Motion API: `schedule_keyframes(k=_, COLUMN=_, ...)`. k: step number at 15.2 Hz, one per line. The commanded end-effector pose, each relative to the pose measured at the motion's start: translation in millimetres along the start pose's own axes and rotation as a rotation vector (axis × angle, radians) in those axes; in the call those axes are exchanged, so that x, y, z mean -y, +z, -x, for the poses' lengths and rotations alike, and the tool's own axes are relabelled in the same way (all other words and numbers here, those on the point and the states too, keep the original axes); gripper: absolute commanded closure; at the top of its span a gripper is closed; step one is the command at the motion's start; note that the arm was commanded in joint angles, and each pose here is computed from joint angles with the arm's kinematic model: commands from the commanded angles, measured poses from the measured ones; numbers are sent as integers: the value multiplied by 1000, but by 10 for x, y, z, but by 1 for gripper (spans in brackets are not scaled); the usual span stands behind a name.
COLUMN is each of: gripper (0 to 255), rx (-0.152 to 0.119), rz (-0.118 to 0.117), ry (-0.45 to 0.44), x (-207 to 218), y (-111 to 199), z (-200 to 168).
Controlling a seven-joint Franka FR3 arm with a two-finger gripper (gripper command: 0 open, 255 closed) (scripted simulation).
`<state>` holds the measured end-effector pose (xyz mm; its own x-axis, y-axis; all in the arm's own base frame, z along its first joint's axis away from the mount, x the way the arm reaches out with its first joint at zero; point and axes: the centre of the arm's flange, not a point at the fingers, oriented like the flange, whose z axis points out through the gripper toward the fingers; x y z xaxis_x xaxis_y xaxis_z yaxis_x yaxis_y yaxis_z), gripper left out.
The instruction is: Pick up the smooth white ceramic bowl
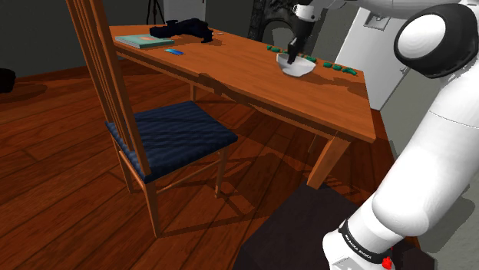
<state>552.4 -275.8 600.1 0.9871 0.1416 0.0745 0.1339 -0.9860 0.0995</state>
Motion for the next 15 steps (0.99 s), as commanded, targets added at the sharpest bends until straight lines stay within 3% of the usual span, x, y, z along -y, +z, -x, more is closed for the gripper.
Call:
schedule_keyframes(k=1, gripper=255, rx=0, rz=0, ry=0, x=-13, y=-94, z=-10)
schedule_keyframes(k=15, gripper=255, rx=0, rz=0, ry=0, x=-76, y=-731, z=-58)
